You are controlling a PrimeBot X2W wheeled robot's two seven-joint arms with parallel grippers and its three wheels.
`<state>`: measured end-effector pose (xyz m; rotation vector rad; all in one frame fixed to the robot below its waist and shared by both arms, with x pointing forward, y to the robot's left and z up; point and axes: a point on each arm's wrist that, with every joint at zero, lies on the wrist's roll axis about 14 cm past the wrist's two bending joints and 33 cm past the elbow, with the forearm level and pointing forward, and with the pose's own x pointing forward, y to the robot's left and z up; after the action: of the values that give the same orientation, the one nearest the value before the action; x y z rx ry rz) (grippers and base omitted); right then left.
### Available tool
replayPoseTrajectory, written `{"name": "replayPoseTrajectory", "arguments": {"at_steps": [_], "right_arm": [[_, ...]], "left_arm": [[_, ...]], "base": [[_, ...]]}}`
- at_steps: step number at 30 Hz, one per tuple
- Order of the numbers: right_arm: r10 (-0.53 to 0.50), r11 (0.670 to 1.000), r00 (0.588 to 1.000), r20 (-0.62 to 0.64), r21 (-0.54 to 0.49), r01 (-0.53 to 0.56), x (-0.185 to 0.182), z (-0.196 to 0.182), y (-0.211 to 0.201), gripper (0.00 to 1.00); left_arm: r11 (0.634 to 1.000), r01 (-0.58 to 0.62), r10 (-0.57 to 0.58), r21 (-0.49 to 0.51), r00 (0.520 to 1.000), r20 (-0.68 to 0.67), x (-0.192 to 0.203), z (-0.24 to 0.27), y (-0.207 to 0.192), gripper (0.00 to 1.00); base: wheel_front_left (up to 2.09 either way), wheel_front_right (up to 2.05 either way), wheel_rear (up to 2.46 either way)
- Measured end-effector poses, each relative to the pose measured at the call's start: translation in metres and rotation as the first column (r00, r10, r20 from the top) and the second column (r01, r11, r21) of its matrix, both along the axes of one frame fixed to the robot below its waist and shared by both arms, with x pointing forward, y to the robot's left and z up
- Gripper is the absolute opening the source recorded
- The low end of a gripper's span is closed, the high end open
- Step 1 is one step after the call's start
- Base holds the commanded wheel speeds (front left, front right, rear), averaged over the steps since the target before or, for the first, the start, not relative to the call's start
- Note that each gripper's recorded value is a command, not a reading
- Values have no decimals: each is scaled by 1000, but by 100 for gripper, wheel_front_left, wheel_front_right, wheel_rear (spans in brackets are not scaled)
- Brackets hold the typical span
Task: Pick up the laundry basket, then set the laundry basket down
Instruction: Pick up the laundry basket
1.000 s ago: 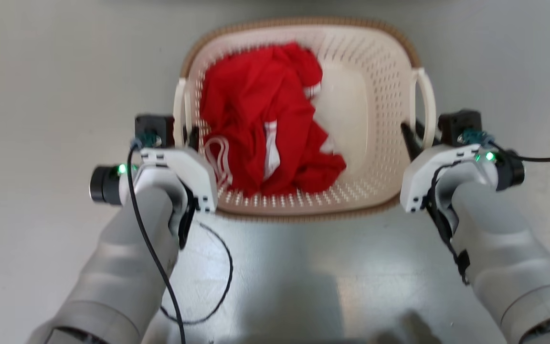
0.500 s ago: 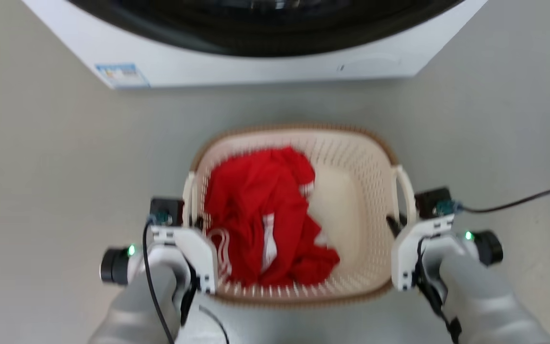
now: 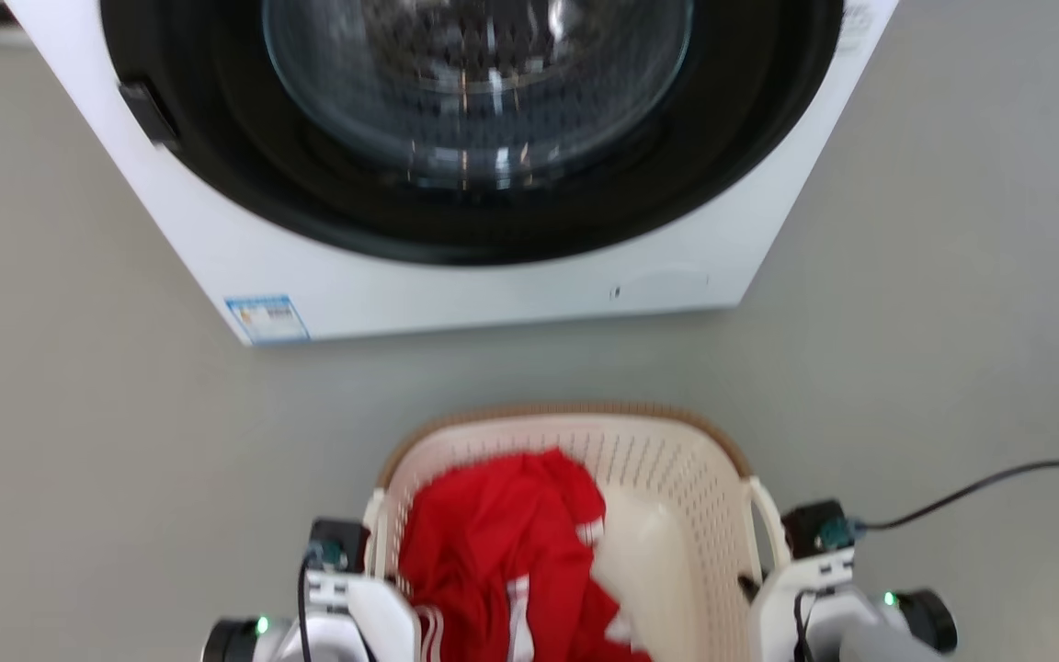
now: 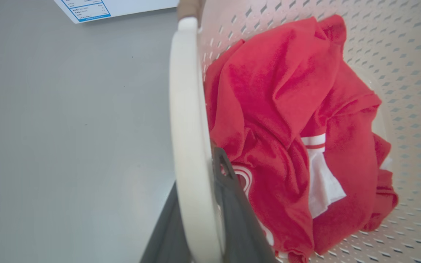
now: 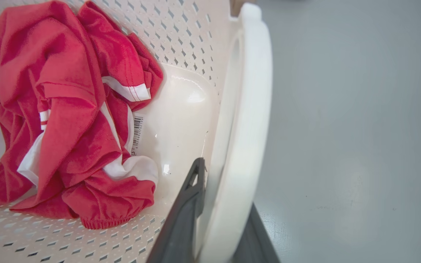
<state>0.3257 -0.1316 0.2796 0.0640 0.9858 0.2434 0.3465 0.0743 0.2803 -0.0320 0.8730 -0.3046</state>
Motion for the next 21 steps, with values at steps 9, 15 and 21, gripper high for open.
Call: {"name": "replayPoseTrajectory", "arguments": {"at_steps": [9,15,21], "right_arm": [[-5,1000,1000,8,11,5,-37,14,3,0],[-1,1000,1000,26,8,0,-44,20,4,0],[-4,1000,1000,17,13,4,-51,21,4,0]], "left_arm": [[999,37,-37,12,999,1,-38,15,0,0],[999,43,-43,10,999,16,-47,24,-1,0],[999,50,-49,11,999,-2,-58,23,-1,0]], "base": [[0,0,0],[0,0,0],[0,0,0]]}}
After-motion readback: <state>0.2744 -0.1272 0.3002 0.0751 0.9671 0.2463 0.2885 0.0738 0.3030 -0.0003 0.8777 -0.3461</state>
